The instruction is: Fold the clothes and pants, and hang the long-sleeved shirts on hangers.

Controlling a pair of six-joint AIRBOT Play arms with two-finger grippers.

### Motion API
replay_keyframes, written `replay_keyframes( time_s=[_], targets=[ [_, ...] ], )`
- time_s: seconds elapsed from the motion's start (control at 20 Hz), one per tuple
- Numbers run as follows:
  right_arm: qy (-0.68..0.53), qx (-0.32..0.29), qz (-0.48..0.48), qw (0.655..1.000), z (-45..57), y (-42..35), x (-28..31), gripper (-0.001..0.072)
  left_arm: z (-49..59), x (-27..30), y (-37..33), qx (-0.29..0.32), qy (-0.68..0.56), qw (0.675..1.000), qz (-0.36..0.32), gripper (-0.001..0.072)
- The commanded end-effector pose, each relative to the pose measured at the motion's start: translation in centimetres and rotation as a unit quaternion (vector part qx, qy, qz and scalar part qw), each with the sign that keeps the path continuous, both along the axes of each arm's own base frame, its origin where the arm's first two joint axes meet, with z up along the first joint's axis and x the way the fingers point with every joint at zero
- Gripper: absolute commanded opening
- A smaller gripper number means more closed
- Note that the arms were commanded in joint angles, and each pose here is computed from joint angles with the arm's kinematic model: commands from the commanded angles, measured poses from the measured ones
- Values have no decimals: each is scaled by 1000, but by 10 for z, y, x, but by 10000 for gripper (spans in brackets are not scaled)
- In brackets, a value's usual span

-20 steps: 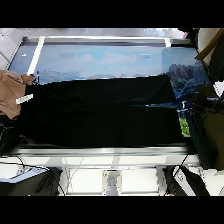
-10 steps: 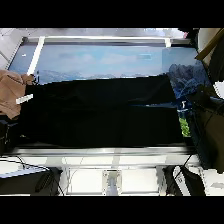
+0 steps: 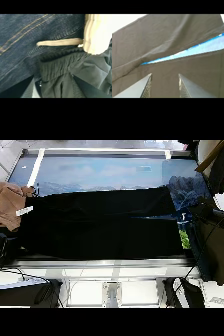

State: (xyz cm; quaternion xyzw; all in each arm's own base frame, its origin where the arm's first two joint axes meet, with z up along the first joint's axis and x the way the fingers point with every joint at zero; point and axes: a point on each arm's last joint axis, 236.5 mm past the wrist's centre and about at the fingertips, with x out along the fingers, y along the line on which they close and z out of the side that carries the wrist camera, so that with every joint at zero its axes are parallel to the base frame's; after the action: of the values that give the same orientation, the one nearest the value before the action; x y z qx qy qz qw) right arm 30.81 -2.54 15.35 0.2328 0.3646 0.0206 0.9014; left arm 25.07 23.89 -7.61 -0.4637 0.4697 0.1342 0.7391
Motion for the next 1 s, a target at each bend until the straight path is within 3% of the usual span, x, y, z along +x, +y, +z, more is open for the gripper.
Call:
replay_keyframes(
  time_s=[0.0,0.1,0.15,0.2,0.25,0.45,0.6,0.8,0.95],
  targets=[
    [-2,-2,-2,1000,1,-1,0,375,-14,18,-20,-17,6,999,-35,491],
    [-1,0,-3,1000,1,-1,0,375,-19,36,-30,-13,2,999,-49,481],
    [-3,-1,-5,1000,4,-1,0,375,-17,44,-31,-9,-6,999,-49,397],
    [-6,-8,-7,1000,10,-3,0,375,-12,51,-32,-9,-15,999,-48,187],
    [-11,-25,-9,1000,19,-8,-1,375,-7,54,-31,-6,-22,999,-47,29],
    [-13,-123,-32,992,62,-37,-17,375,26,53,-19,31,-45,998,-41,22],
    [99,-128,-60,985,8,-52,-54,375,52,54,-16,63,-63,995,-40,21],
    [233,-22,-110,966,-120,-58,-98,375,69,54,-16,86,-74,993,-42,22],
    [224,87,-147,959,-168,-57,-108,375,71,53,-17,85,-74,993,-45,22]
  ],
)
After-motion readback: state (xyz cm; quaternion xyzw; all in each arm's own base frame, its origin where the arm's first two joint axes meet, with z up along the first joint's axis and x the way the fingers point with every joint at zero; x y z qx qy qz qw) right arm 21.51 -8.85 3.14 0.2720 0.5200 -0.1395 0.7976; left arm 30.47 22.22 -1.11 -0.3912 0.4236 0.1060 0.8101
